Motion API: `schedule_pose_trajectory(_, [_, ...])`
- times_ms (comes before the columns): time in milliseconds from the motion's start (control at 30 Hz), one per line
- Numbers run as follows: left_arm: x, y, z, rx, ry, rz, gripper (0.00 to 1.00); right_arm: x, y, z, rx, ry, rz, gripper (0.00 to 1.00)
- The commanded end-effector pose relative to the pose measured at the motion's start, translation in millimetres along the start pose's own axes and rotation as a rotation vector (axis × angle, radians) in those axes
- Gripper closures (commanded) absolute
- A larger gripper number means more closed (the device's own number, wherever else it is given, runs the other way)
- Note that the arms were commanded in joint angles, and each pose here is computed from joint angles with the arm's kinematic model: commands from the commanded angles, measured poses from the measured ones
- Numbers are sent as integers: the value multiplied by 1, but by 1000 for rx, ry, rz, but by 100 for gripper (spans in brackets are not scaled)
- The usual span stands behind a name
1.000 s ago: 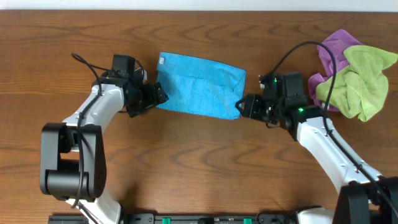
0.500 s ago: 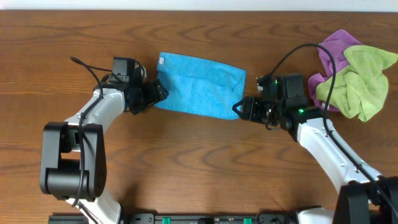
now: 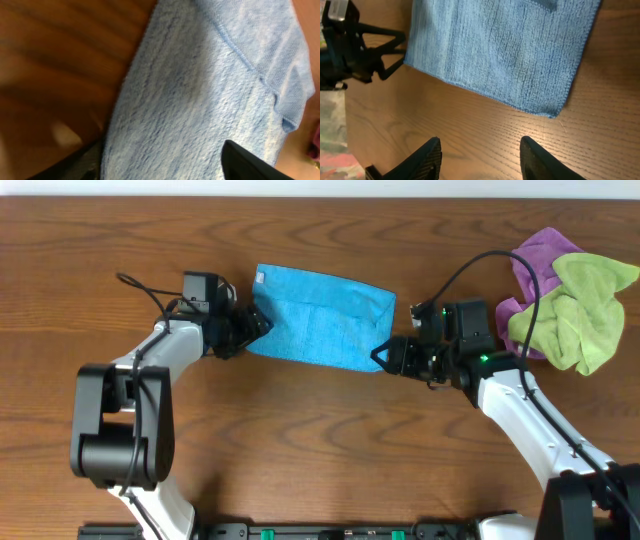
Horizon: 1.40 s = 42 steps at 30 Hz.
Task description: Fold the cloth
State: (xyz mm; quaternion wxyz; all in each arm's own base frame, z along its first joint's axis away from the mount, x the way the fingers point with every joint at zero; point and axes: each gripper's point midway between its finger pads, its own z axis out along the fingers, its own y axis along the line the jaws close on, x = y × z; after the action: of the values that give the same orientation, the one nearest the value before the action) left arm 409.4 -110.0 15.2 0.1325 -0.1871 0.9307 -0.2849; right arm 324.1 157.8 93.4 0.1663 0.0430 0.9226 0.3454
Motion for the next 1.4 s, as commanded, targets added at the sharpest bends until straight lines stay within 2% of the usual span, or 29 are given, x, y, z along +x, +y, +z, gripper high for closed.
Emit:
schedule_pose_trajectory(0, [25, 32, 29, -55, 99, -76, 34, 4, 3, -4, -23, 12, -11, 48])
schedule_pose_trajectory(133, [25, 30, 35, -24, 107, -71, 64, 11, -7, -4, 30, 32, 15, 46])
schedule_pose_trajectory(233, [24, 27, 35, -13, 102, -62, 94, 15, -18, -4, 87, 40, 32, 43])
schedule_pose_trajectory(567, [35, 23, 29, 6, 150, -6, 94, 23, -41, 1, 163, 26, 42, 39])
schedule_pose_trajectory(900, [45, 14, 1, -7, 178, 69, 94, 19, -64, 18, 177, -93, 132, 35])
schedule_pose_trajectory(1367, [52, 17, -2, -21, 206, 75, 94, 14, -81, 54, 168, -107, 254, 38])
